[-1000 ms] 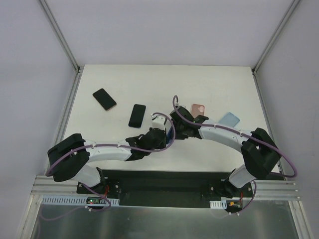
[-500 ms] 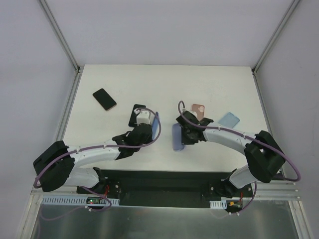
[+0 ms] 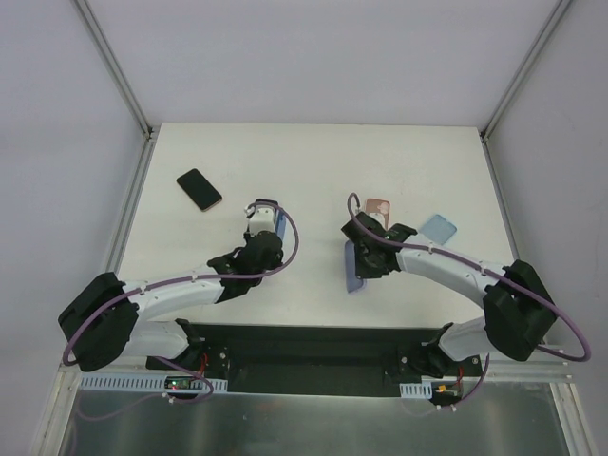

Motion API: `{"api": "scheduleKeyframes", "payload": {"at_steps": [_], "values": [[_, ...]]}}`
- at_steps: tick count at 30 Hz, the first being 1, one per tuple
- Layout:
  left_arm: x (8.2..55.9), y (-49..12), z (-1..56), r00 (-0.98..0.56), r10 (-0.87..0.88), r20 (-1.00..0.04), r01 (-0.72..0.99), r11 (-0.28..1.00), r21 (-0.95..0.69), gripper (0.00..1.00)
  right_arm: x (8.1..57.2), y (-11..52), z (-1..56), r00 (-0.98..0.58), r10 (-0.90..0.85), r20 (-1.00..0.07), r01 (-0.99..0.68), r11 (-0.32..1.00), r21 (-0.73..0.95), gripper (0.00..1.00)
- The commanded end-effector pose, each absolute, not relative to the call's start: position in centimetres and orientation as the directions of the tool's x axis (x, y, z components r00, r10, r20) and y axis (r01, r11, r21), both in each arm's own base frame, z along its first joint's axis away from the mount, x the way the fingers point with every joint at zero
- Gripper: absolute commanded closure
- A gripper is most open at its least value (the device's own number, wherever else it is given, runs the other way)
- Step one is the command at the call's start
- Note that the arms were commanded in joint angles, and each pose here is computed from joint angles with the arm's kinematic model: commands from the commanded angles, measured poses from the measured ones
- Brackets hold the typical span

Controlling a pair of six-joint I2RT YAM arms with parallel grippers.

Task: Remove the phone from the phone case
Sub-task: Place the phone case at the center of the board.

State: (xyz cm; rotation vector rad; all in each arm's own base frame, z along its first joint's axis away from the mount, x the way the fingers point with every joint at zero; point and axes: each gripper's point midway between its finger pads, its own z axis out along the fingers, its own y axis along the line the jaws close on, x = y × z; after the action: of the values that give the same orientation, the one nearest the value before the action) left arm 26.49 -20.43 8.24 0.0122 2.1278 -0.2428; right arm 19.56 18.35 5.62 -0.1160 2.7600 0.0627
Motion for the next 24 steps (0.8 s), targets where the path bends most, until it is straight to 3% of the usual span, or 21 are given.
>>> {"api": "scheduleKeyframes", "payload": {"at_steps": [1,9,24], "values": [[27.8,-22.1,12.1,-0.479,-0.099,-0.872,0.157,0.968,-0.195,1.00,21.7,17.7,7.9,-0.907,-0.040,-0.419,-0.055,0.998,0.022,0.99],[29.4,-23.7,13.7,-0.452,-0.001,-0.892,0.213,0.971,-0.109,1.00,28.2,20.1,12.5,-0.860,0.132,-0.494,0.004,0.968,0.253,0.99],[30.2,-23.4,12.4,-0.440,0.244,-0.864,0.218,0.963,0.161,1.00,36.1,22.6,11.6,-0.892,0.211,-0.399,0.044,0.920,0.388,0.99]]}}
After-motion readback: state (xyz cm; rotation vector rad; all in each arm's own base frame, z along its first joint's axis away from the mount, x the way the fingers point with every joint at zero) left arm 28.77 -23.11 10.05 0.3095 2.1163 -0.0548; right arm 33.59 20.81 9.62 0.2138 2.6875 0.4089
